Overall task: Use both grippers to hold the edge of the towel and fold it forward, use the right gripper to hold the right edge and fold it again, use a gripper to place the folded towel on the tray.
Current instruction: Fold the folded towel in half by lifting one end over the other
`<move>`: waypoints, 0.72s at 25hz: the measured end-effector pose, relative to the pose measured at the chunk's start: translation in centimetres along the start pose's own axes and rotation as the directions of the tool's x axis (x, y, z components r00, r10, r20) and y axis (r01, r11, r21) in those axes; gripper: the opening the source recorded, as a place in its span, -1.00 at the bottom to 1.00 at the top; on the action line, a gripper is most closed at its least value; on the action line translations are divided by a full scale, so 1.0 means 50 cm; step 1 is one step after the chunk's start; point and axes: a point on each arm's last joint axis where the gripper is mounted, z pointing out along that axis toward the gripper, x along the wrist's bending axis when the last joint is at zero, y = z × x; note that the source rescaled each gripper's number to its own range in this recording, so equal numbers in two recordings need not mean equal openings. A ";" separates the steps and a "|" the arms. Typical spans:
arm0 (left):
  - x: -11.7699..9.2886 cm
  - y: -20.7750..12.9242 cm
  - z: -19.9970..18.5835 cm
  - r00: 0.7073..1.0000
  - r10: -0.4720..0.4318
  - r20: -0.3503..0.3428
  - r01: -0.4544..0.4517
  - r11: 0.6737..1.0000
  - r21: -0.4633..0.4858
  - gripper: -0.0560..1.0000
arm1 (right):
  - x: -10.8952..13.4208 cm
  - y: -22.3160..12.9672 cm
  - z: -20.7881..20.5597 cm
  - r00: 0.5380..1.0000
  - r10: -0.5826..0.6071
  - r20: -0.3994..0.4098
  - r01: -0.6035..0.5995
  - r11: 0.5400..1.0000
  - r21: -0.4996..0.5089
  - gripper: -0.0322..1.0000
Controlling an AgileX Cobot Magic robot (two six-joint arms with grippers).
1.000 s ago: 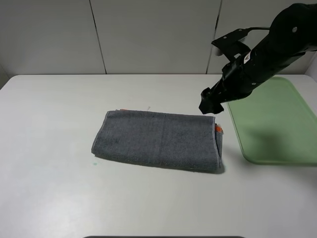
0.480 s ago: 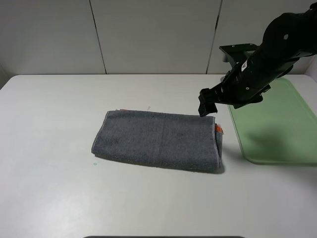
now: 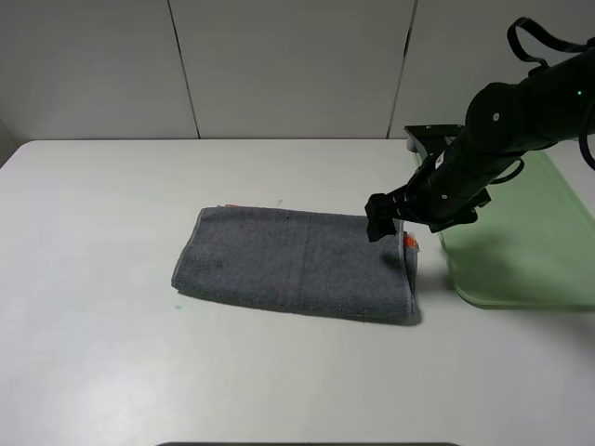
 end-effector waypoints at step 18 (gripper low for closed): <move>0.000 0.000 0.000 1.000 0.000 0.000 0.000 1.000 0.000 1.00 | -0.031 -0.082 0.063 0.996 0.092 0.020 -0.091 0.996 -0.020 1.00</move>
